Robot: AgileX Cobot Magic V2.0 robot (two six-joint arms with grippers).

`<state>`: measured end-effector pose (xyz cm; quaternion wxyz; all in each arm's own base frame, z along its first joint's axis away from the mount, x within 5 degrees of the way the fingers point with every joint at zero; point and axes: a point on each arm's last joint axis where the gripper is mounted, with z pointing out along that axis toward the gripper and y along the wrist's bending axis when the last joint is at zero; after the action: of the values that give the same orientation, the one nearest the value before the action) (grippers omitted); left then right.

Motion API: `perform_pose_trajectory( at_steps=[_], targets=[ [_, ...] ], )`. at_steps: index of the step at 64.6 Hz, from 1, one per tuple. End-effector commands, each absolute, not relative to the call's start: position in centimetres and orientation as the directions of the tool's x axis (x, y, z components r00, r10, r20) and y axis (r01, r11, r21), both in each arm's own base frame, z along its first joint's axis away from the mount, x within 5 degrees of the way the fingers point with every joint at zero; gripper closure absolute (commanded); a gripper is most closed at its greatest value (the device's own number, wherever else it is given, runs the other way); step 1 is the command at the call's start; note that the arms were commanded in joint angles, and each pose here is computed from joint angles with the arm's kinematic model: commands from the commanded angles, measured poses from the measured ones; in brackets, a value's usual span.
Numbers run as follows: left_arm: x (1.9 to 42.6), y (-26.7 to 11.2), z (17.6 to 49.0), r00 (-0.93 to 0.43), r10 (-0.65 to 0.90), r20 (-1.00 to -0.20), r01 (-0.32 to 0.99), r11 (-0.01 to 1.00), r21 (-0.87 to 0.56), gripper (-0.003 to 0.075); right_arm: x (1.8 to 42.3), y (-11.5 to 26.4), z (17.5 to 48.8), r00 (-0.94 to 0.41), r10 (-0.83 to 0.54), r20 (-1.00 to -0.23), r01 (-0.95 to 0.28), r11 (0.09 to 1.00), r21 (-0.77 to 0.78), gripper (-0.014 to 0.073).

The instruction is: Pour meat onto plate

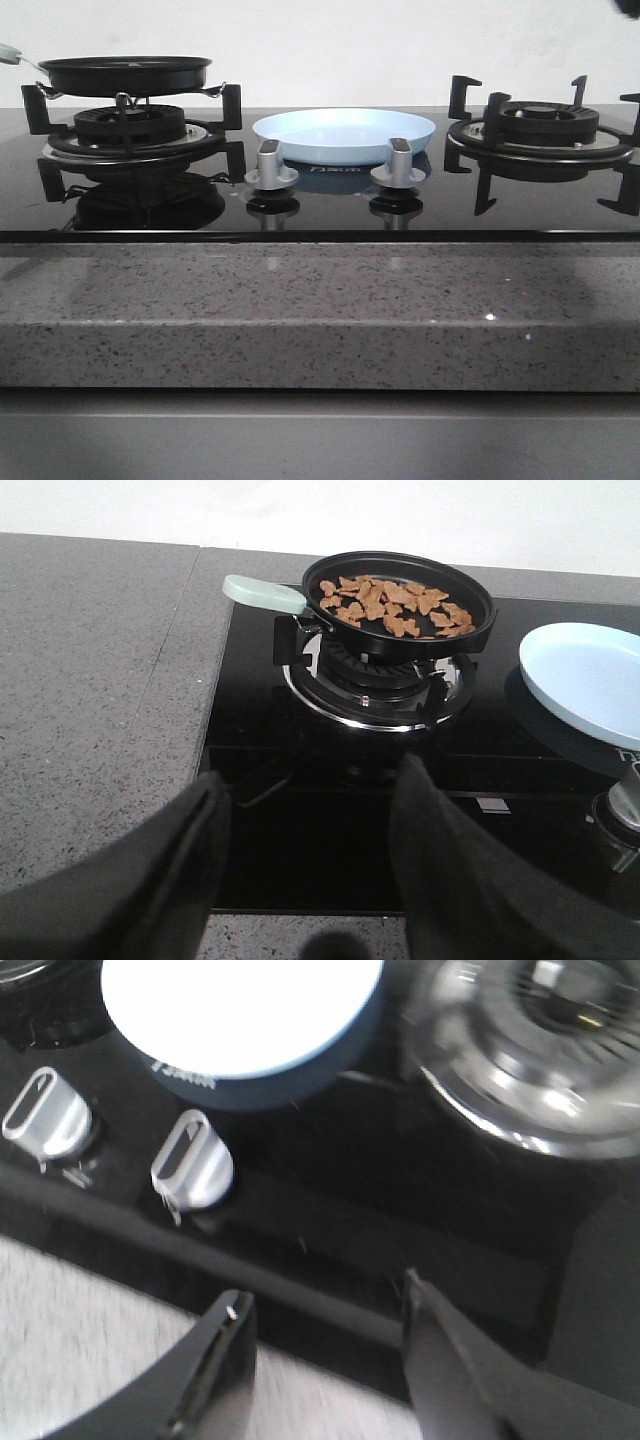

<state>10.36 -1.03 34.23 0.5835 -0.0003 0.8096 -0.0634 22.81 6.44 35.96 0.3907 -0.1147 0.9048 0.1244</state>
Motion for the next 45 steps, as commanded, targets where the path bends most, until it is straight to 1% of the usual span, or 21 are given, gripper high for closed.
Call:
perform_pose_trajectory(
  at_steps=[1,15,16,23,45],
  targets=[
    [10.6,-1.1,35.8,-0.230,-0.085,-0.970,0.085,0.991,-0.107,0.0389,25.2,7.2,37.6,-0.626,-0.100,-0.773,-0.320,0.937,0.139,0.0228],
    [10.6,-1.1,35.8,-0.230,-0.090,-0.969,0.084,0.990,-0.112,0.0437,30.7,8.5,37.4,-0.666,-0.116,-0.737,-0.322,0.936,0.144,0.0228],
    [10.6,-1.1,35.8,-0.230,-0.085,-0.970,0.085,0.991,-0.107,0.0442,31.4,8.6,37.0,-0.676,-0.119,-0.727,-0.321,0.936,0.145,0.0228],
    [10.6,-1.1,35.8,-0.230,-0.085,-0.970,0.085,0.991,-0.107,0.0472,33.8,9.2,37.0,-0.676,-0.123,-0.727,-0.324,0.935,0.143,0.0228],
    [10.6,-1.1,35.8,-0.230,-0.085,-0.970,0.085,0.991,-0.107,0.0556,40.3,10.4,35.5,-0.684,-0.162,-0.712,-0.330,0.938,0.104,0.0228]
  ],
)
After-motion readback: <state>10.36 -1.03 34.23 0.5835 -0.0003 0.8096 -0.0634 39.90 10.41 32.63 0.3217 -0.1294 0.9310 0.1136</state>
